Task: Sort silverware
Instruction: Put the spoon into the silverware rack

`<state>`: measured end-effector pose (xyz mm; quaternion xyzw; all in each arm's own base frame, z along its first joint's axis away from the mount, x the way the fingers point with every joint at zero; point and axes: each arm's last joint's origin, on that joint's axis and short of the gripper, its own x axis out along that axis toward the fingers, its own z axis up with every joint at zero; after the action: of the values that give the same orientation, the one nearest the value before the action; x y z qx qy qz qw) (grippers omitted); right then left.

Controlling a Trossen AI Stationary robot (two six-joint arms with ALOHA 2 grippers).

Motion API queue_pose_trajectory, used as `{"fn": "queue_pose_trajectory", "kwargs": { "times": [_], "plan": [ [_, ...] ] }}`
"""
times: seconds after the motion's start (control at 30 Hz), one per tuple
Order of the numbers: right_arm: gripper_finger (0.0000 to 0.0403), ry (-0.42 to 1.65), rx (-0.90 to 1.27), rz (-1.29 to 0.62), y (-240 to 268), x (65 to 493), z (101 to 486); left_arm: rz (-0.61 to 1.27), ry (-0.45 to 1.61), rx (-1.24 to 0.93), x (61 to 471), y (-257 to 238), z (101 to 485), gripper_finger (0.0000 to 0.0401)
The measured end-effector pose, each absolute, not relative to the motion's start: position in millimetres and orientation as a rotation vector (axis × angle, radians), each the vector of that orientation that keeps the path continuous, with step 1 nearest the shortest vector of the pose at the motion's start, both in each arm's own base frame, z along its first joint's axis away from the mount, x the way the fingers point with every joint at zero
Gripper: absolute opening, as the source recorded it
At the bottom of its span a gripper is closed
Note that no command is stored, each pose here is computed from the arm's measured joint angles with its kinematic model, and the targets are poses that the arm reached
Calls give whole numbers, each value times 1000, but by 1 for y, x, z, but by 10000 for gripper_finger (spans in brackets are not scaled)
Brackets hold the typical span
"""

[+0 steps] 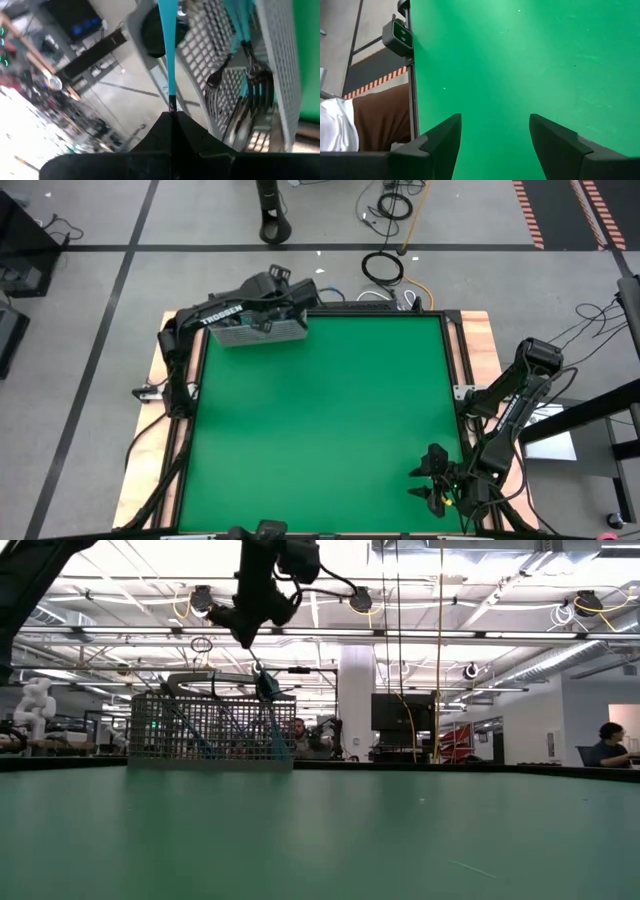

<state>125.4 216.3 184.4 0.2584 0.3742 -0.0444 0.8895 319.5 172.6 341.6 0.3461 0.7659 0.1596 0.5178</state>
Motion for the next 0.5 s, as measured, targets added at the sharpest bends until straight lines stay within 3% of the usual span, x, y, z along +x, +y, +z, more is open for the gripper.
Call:
{"fn": "queue_pose_trajectory", "kwargs": {
  "times": [0.23,0.5],
  "plan": [
    [224,764,528,-101,216,125,184,149,1940,994,332,179,320,6],
    [224,760,529,-103,216,126,185,55,1952,1125,362,194,285,7]
  ]
}}
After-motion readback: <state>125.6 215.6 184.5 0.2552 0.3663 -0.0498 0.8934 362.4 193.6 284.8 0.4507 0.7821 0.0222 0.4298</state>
